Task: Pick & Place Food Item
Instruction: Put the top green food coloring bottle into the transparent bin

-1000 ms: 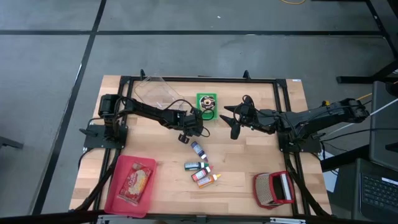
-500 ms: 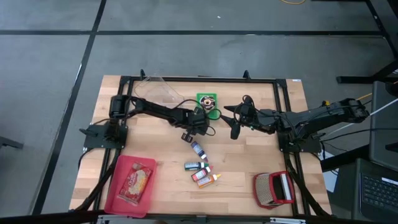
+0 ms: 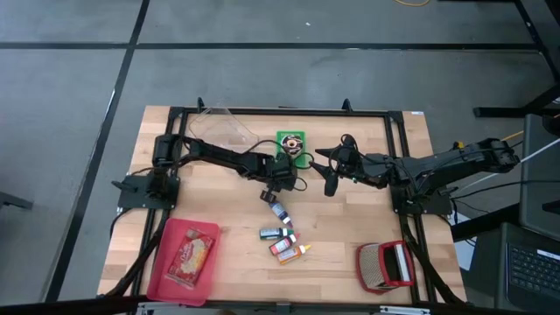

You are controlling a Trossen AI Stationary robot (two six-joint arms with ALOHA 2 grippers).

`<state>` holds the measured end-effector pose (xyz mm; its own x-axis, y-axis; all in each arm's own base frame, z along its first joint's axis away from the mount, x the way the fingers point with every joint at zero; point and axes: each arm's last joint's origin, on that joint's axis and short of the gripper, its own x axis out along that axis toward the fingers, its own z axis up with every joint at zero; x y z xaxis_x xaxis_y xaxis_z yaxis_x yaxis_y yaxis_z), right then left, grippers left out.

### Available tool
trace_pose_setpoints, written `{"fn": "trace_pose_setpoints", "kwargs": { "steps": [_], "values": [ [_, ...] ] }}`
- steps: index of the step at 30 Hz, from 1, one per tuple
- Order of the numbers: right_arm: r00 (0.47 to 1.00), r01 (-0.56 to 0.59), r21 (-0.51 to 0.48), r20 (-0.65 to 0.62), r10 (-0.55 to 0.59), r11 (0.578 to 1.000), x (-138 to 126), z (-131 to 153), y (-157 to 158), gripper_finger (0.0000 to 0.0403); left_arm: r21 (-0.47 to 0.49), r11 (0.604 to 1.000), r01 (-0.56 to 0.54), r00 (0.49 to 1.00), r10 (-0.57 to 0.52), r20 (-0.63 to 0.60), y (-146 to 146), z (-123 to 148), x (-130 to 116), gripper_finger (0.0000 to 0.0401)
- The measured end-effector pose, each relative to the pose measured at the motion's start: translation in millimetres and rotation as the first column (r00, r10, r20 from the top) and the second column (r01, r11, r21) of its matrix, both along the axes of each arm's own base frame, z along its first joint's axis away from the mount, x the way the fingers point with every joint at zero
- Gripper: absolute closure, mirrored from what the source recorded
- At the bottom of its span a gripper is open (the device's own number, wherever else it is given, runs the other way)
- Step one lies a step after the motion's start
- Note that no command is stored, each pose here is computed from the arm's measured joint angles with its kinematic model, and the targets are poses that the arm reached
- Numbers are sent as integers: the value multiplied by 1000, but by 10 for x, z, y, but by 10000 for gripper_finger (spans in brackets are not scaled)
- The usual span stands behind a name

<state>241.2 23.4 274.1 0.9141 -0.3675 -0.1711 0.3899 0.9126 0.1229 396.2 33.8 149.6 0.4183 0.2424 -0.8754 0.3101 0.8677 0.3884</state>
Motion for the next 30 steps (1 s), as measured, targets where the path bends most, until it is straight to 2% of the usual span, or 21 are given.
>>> {"fn": "trace_pose_setpoints", "kwargs": {
  "steps": [5,11,14,19,21,27,30],
  "values": [
    [1000,-2,0,0,2,1000,0,0,2,176,-177,984,7,983,25,182,66,375,-60,293],
    [999,-35,7,-1,35,999,3,-2,13,176,-235,972,2,934,82,347,182,810,-369,293],
    [999,-34,7,1,34,999,3,-1,12,176,-245,970,-7,886,119,447,222,962,-589,293],
    [999,-35,7,4,35,999,4,3,13,176,-280,959,31,706,177,685,282,1193,-1028,293],
    [999,-34,7,4,34,999,4,3,12,176,-287,957,30,635,204,745,295,1233,-1224,293],
    [999,-35,7,5,35,999,4,4,13,176,-255,967,32,422,218,880,289,1272,-1719,293],
    [999,-34,8,6,34,999,4,4,12,176,-250,968,-20,326,242,914,300,1199,-1916,293]
  ]
}}
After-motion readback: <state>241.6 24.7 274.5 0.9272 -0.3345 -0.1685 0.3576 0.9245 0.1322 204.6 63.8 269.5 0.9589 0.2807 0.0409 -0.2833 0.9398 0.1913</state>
